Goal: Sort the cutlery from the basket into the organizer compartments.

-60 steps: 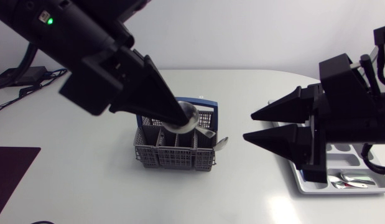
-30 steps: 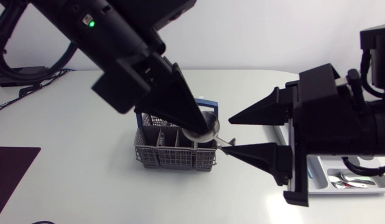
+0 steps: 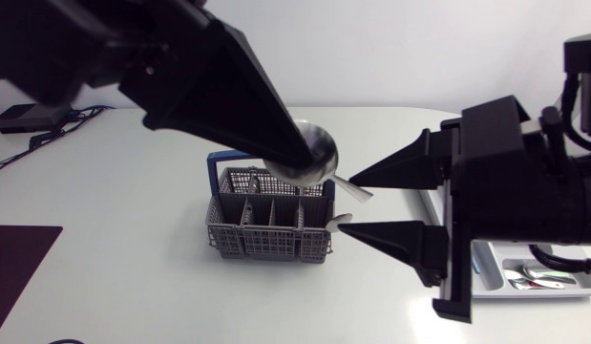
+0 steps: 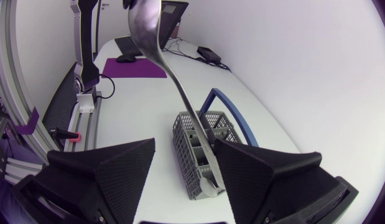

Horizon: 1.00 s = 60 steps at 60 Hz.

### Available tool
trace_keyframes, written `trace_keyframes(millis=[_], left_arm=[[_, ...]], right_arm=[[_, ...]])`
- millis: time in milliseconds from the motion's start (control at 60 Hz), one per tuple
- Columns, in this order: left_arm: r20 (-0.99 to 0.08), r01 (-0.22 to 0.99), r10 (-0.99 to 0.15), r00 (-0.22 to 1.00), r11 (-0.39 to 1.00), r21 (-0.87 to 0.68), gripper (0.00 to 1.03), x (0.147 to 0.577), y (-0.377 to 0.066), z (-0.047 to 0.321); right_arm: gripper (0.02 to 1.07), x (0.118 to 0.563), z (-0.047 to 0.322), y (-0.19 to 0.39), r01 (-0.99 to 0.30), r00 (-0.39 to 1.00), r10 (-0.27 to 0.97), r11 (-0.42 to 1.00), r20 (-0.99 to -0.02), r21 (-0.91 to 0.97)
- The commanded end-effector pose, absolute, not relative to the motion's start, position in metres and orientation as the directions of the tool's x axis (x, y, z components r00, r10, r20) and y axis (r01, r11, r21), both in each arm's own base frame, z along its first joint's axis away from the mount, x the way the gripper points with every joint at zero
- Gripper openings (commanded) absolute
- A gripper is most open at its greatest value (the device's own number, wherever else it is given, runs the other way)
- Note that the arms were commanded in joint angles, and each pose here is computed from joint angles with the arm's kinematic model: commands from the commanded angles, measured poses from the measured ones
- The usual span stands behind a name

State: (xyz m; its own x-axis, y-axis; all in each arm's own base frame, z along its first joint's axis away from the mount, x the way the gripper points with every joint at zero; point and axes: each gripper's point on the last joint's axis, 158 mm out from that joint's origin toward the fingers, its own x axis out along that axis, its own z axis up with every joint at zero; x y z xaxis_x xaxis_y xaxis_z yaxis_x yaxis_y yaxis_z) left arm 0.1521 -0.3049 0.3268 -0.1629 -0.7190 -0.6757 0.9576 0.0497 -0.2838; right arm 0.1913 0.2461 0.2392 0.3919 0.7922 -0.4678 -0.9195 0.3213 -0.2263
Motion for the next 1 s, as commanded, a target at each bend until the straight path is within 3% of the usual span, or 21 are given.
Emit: trace_keyframes(millis=[0, 517, 600, 917, 983], left_arm=[[-0.649, 0.964, -0.745, -0.157, 0.028, -0.264, 0.03, 0.144, -0.305, 0.345], [-0.677, 0.940, -0.685, -0.269, -0.033, -0.340, 0.03, 0.151, -0.334, 0.303], [-0.677, 0.933, -0.679, -0.285, -0.035, -0.358, 0.03, 0.160, -0.339, 0.293], [-0.661, 0.922, -0.683, -0.311, -0.048, -0.383, 0.03, 0.170, -0.345, 0.285], [-0.658, 0.922, -0.685, -0.313, -0.052, -0.385, 0.03, 0.170, -0.346, 0.287]], right_arm=[[0.72, 0.186, 0.258, 0.241, -0.909, 0.415, 0.798, 0.339, -0.437, -0.242], [0.69, 0.178, 0.245, 0.225, -0.901, 0.432, 0.775, 0.344, -0.462, -0.264], [0.64, 0.179, 0.237, 0.225, -0.902, 0.430, 0.771, 0.341, -0.470, -0.265], [0.61, 0.194, 0.216, 0.217, -0.898, 0.440, 0.756, 0.363, -0.484, -0.248], [0.52, 0.195, 0.214, 0.217, -0.900, 0.435, 0.759, 0.360, -0.484, -0.245]])
